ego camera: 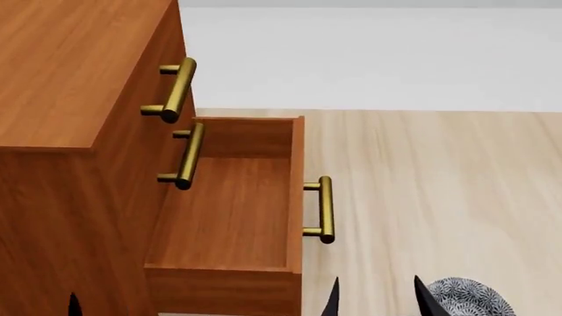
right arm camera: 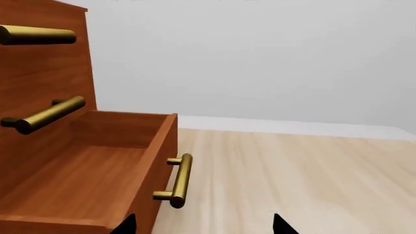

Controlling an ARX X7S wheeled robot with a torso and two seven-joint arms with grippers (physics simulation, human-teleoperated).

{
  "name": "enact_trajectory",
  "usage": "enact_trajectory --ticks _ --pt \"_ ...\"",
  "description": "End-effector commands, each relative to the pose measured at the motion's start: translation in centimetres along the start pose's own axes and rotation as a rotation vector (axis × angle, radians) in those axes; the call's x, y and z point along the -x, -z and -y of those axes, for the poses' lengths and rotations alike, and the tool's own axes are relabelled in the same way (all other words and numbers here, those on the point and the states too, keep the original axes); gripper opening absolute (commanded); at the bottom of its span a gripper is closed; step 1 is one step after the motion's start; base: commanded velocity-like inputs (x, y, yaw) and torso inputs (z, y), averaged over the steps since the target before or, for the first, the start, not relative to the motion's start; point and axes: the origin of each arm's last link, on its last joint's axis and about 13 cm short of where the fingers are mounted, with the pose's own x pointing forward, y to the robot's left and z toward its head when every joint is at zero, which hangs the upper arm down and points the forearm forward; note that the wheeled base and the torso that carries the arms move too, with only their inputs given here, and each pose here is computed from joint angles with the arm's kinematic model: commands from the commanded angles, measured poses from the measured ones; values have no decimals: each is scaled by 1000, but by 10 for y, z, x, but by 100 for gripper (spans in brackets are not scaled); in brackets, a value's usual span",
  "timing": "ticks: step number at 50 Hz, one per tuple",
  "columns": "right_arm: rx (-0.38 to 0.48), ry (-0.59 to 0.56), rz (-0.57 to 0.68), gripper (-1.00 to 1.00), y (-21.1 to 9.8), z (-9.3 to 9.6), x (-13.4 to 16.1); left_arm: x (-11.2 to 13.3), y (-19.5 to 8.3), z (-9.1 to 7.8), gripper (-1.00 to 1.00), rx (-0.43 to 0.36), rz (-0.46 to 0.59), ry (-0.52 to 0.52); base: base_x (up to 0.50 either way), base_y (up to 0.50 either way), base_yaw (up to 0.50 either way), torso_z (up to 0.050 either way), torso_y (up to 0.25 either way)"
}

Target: Put the wine bottle in the bottom drawer of the cabinet.

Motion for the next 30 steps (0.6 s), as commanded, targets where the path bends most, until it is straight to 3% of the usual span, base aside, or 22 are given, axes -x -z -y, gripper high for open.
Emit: enact_trajectory --ticks 1,7,9,10,11,24,26,28,30 --pt "-5 13 4 100 0 4 1 1 -6 -26 100 52 54 -358 0 0 0 0 0" --pt "0 16 5 100 -1 5 0 0 -5 -35 100 81 64 -478 0 0 0 0 0" --pt "0 15 6 100 -1 5 0 -1 -7 -41 100 30 148 -566 0 0 0 0 0" --pt "0 15 7 100 -1 5 0 -2 -8 -44 100 29 129 -601 0 0 0 0 0" --pt "1 15 7 100 -1 5 0 -4 -7 -48 100 98 94 -589 0 0 0 0 0" --pt "-3 8 4 100 1 4 -3 -10 -7 -100 100 50 128 -858 0 0 0 0 0" --pt "-3 7 1 100 2 4 -4 -16 -24 -104 100 30 127 -867 0 0 0 0 0" --pt "-3 6 -1 100 2 4 -4 -20 -13 -111 100 26 136 -899 0 0 0 0 0" --pt "-2 6 -3 100 3 4 -3 -27 -27 -117 100 19 141 -935 0 0 0 0 0"
